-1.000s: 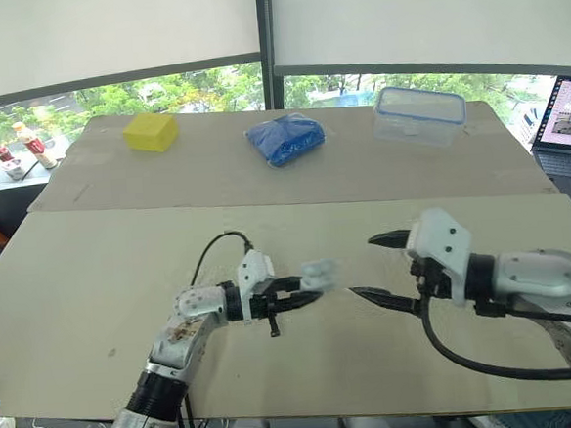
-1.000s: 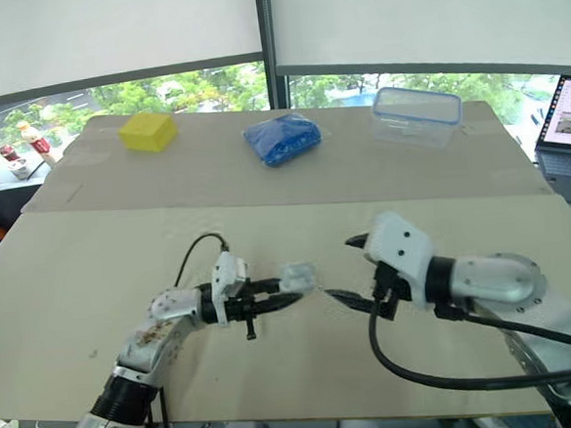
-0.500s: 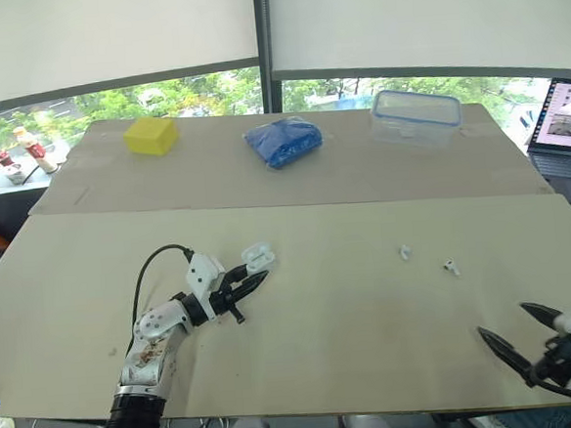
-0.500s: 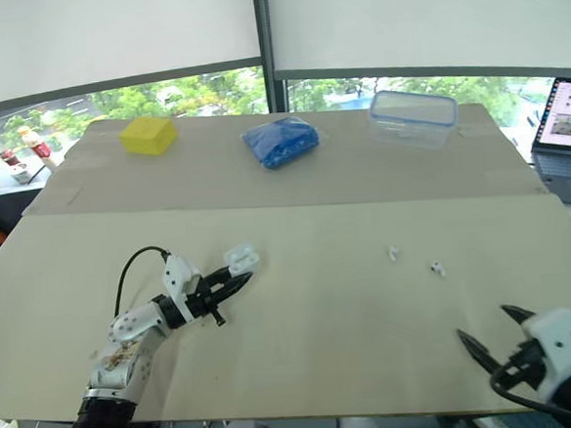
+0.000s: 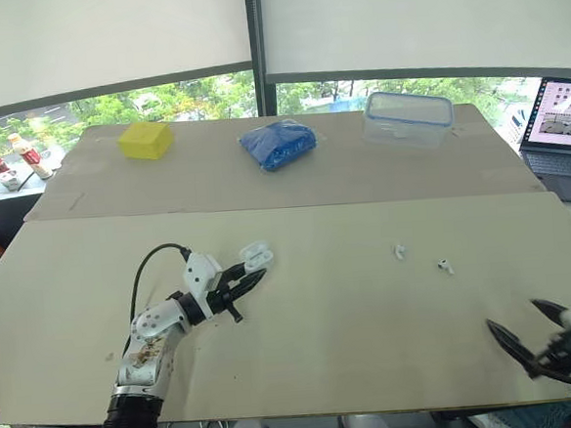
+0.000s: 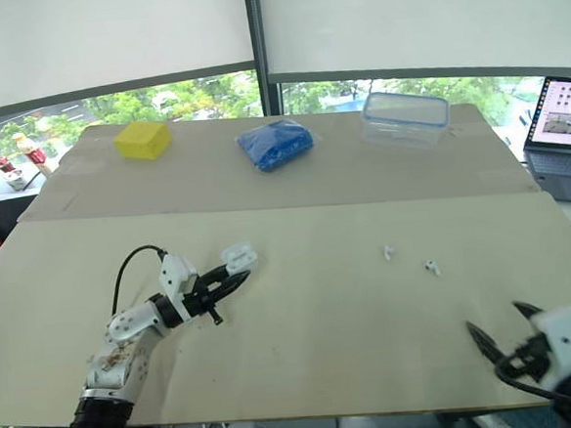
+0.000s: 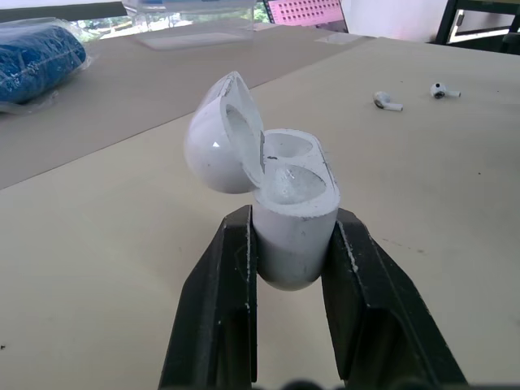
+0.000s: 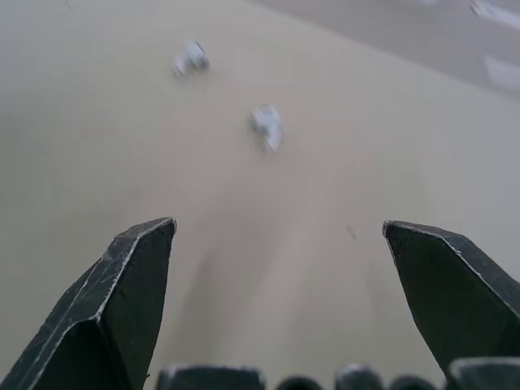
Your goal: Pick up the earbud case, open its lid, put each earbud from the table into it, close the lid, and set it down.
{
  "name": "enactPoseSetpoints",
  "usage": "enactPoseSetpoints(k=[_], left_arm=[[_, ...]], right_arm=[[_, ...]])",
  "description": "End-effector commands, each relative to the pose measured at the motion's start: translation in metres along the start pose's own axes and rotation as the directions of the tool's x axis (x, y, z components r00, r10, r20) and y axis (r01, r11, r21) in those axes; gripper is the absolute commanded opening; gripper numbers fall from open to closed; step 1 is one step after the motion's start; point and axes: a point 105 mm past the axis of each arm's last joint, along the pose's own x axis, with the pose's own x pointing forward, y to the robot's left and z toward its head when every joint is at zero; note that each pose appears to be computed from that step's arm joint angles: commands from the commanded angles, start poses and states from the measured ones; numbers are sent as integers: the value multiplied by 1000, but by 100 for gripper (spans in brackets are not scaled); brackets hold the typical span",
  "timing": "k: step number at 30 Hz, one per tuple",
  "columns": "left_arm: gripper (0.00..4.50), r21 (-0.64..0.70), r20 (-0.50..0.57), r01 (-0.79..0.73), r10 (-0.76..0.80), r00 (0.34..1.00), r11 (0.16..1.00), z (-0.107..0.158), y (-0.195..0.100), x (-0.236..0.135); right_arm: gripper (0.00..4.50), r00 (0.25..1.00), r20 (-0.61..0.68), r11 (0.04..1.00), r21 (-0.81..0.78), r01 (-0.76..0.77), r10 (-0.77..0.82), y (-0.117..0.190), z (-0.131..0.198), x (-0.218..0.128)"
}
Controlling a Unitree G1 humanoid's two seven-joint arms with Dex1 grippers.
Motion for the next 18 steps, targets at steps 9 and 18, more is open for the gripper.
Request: enactPoseSetpoints(k=[9, 18], left_arm=[[59, 55, 19, 77, -78, 997, 996, 12, -9, 10], [59, 59, 15, 86, -87, 996, 995, 11, -11, 11]], right_arm=[[450, 996, -19, 995, 50, 87, -86, 23, 32, 91], [450, 975, -101, 954, 207, 217, -200, 20, 16, 129]])
